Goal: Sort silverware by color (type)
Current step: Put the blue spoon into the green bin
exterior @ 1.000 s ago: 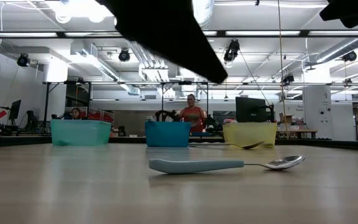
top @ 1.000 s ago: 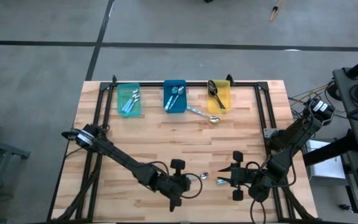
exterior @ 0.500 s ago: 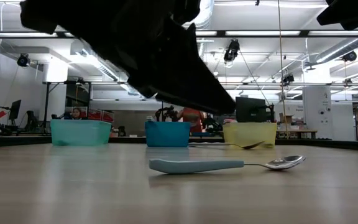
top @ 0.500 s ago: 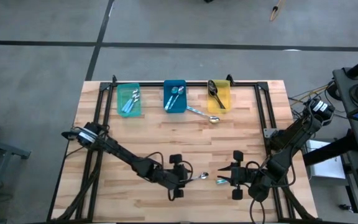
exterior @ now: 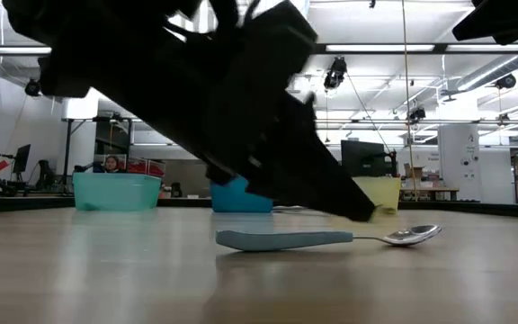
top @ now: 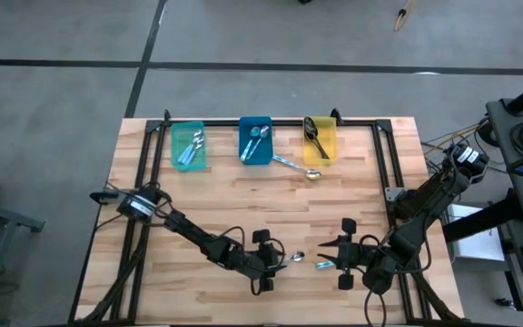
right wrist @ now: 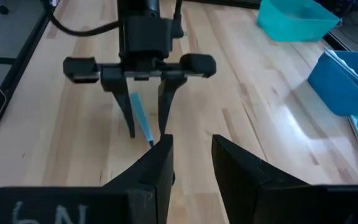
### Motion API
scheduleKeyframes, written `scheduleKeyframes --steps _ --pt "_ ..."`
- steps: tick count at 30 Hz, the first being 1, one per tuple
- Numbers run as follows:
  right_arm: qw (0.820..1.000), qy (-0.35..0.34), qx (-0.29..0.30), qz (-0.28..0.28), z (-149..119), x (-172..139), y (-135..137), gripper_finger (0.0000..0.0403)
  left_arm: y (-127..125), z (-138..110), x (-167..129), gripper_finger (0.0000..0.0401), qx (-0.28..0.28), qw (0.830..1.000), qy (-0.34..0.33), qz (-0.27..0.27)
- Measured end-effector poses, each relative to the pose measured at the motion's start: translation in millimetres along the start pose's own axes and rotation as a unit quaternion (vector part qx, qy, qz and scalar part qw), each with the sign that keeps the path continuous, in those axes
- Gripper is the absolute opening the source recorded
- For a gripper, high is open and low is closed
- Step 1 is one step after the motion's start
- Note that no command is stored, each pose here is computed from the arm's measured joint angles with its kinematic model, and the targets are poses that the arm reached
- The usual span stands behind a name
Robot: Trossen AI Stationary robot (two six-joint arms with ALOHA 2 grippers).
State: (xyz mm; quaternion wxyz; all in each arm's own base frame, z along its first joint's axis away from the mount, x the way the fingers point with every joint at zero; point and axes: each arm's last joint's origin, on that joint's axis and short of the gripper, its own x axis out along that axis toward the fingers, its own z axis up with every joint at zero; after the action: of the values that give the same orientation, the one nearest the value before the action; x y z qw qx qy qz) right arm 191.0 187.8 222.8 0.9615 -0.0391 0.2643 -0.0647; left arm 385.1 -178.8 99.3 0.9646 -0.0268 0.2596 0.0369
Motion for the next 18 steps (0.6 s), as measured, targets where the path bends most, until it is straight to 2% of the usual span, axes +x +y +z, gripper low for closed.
scheduleKeyframes --steps 5,12,15,18 --pt "1.000 -0.001 0.001 0.000 0 0 0 0.0100 1 -8 11 0.0153 0.005 1.000 0.017 0.009" --pt "1.000 -0.003 0.002 -0.002 0 0 0 0.0100 6 -16 12 0.0146 -0.014 0.999 0.041 0.022" --pt "1.000 -0.002 0.002 -0.003 0 0 0 0.0100 8 -19 11 0.0115 -0.019 0.998 0.052 0.030" --pt "1.000 -0.003 0.002 -0.003 0 0 0 0.0100 9 -21 11 0.0054 -0.022 0.997 0.058 0.039"
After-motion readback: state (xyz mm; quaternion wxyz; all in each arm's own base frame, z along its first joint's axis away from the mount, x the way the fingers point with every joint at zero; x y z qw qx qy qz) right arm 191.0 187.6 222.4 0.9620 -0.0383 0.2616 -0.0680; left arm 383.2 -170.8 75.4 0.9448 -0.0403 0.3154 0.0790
